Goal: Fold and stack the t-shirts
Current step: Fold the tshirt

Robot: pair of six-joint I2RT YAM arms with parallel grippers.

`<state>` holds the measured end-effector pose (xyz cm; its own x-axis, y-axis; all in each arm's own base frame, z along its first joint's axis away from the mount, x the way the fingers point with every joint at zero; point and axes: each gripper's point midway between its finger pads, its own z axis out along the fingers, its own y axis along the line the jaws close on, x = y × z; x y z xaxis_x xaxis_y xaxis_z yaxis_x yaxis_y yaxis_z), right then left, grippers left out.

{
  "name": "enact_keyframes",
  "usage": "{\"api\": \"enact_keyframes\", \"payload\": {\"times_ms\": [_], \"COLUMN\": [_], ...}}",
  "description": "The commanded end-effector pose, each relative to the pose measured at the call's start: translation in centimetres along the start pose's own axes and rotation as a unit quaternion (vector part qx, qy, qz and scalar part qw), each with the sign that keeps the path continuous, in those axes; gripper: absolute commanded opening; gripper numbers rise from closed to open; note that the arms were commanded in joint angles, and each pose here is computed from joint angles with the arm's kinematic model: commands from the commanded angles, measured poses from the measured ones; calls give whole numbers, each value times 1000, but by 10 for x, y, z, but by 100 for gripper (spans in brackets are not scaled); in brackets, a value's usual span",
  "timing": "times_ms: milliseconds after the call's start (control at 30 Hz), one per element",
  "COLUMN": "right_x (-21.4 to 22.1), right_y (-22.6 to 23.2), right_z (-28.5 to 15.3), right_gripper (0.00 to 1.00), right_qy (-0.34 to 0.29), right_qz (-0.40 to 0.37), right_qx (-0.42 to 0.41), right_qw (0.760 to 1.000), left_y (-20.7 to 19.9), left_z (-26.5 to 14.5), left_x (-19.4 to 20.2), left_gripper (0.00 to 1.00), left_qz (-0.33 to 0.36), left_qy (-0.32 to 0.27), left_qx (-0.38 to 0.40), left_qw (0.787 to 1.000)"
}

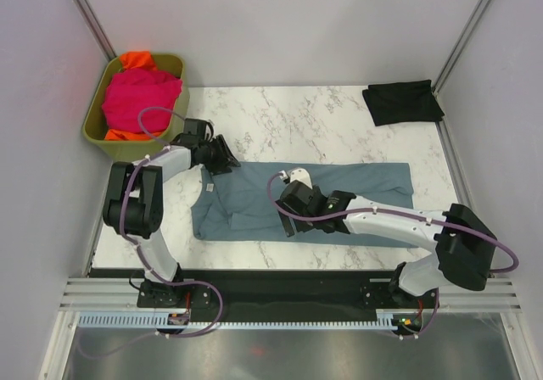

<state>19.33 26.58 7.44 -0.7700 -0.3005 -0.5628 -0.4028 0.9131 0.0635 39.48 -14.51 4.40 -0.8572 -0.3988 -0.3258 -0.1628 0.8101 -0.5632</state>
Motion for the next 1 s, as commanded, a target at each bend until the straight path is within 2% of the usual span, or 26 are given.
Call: {"api": "enact_keyframes", "payload": {"times_ms": [0,100,200,267,300,367,400,433,500,533,667,767,867,967], "right_x": [-43,-59,-69,-76,-80,-89,-92,-107,-94,-101,-75,-79,-106,-142], "right_y": [12,21,39,63,71,91,97,109,120,130,138,141,131,127], "right_z": [-17,-9,16,34,39,58,64,65,92,96,152,181,207,230], "right_gripper": [86,88,87,87,87,86,86,86,86,86,86,84,84,86], "right_qy": [-55,-57,-29,-12,-11,-3,-1,-13,17,14,71,92,83,59], "right_qz": [1,-25,-59,-72,-76,-78,-81,-80,-88,-86,-75,-44,-22,7], "right_qx": [-6,-5,-11,-37,-48,-67,-73,-83,-93,-105,-106,-121,-118,-133], "right_qw": [998,998,998,997,996,995,994,993,992,991,989,987,989,989], "left_y": [-29,-46,-61,-55,-60,-46,-51,-41,-42,-32,-29,-22,-11,-16], "left_z": [-35,-66,-113,-131,-159,-176,-201,-206,-236,-238,-273,-290,-297,-311], "left_x": [-27,-31,-29,-20,-16,-1,3,13,23,30,45,54,59,61], "left_gripper": [51,54,54,54,54,55,55,56,56,57,57,58,61,63], "left_qz": [69,101,118,126,136,139,145,142,138,129,109,127,138,146], "left_qy": [-48,-73,-108,-122,-150,-168,-204,-209,-255,-260,-314,-345,-372,-399], "left_qx": [9,5,17,5,12,-4,7,0,18,7,27,25,15,34], "left_qw": [996,992,987,985,979,976,968,967,957,957,943,930,918,905]}}
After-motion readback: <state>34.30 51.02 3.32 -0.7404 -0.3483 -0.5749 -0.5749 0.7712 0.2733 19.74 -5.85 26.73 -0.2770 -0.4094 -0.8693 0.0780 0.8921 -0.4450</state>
